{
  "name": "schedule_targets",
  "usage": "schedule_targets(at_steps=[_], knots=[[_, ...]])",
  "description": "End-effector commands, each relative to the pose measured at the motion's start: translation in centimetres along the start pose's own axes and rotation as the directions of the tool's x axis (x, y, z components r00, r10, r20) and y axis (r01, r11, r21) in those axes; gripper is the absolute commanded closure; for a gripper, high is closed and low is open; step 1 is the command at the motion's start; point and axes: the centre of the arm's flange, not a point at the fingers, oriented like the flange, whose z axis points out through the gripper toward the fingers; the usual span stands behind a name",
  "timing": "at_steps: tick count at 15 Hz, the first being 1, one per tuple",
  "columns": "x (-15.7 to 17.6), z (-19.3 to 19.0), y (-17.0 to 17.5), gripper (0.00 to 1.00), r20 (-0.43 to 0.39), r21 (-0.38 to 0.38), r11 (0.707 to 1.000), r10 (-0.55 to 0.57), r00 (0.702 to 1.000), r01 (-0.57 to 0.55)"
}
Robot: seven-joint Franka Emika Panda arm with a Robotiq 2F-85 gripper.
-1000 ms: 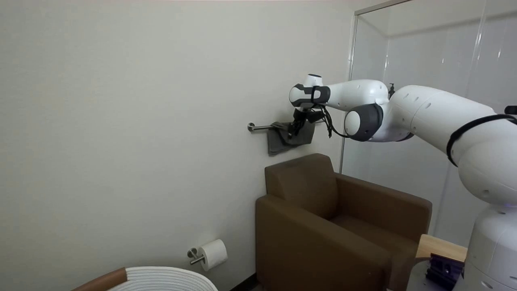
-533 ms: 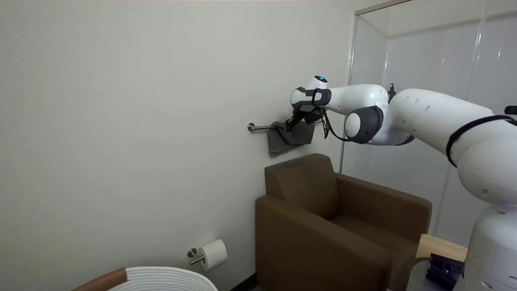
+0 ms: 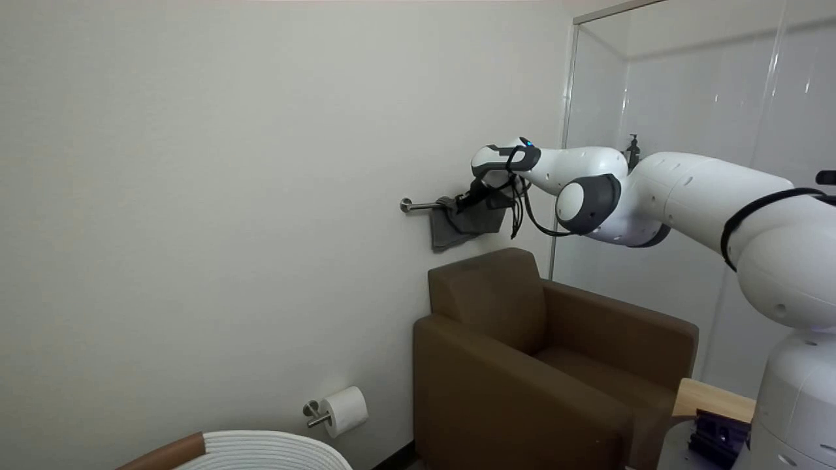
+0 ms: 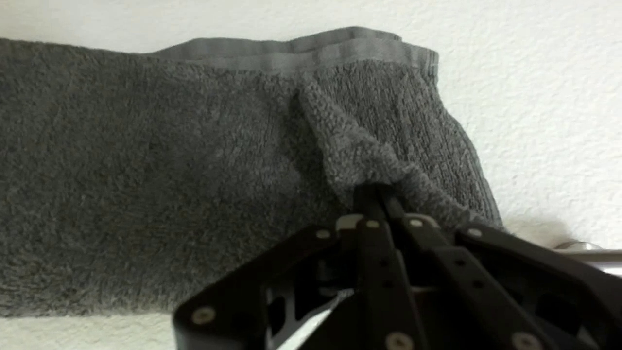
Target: Put the towels in the laundry hamper
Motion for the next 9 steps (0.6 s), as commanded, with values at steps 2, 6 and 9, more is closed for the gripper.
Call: schedule_targets(at_steps=[2,6,9], knots=[[-1.8,-1.8,-0.9,0.68,0.097,0.007,1.000,-0.016,0.995,0.016],[-1.6,-2.0,-1.7,0.45,0.184,-0.042,0.996,-0.067,0.981,0.076],[-1.3,-1.9,-2.4,0.27,0.201,-0.071,0.990,-0.102,0.974,0.118]])
